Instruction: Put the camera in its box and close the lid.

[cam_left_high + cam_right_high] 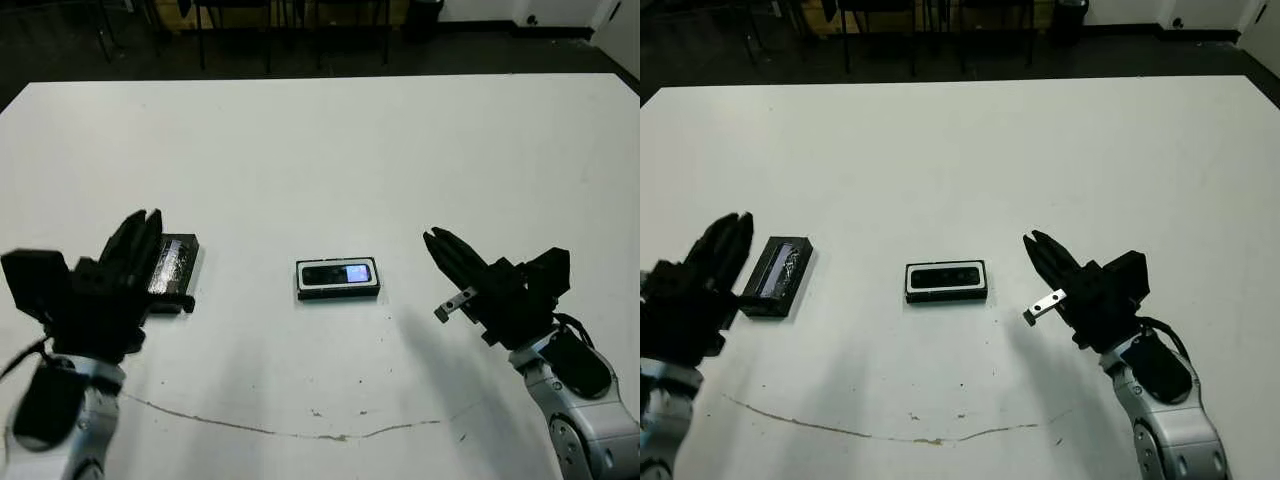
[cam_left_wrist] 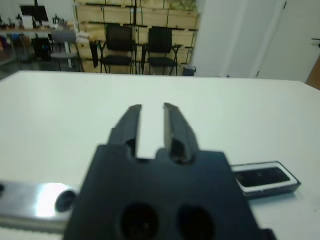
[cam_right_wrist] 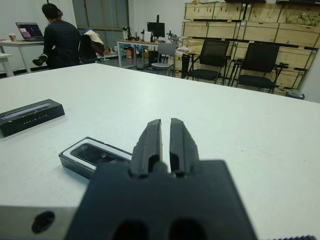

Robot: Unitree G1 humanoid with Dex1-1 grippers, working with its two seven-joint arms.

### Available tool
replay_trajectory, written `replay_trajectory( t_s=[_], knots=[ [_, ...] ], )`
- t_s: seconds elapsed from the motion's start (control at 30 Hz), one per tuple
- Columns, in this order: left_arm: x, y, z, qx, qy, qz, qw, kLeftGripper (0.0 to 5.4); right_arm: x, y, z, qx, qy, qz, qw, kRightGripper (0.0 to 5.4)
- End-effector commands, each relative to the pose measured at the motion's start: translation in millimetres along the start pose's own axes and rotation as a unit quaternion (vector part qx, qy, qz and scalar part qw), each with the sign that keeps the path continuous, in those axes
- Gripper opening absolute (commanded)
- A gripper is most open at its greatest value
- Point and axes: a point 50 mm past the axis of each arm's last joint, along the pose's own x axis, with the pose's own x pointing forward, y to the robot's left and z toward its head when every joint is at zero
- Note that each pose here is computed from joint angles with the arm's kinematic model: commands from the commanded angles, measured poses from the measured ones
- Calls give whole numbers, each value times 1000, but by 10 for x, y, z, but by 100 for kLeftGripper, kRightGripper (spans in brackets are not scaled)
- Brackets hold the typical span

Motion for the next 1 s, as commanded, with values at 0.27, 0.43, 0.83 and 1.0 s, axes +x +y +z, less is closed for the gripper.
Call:
replay_trajectory(
  t_s=[0.27,0.43,0.83,1.0],
  knots=[
    [15,-40,-291,-24,42,-2,999,308,-32,50,-92,23,22,-1,999,0],
    [45,3,-331,-28,43,-6,999,402,-28,52,-117,30,24,1,999,0],
    [77,108,-396,-2,65,46,997,539,-27,63,-149,37,20,5,999,0],
    [71,138,-456,-7,82,47,996,539,-29,60,-165,44,23,6,999,0]
  ],
)
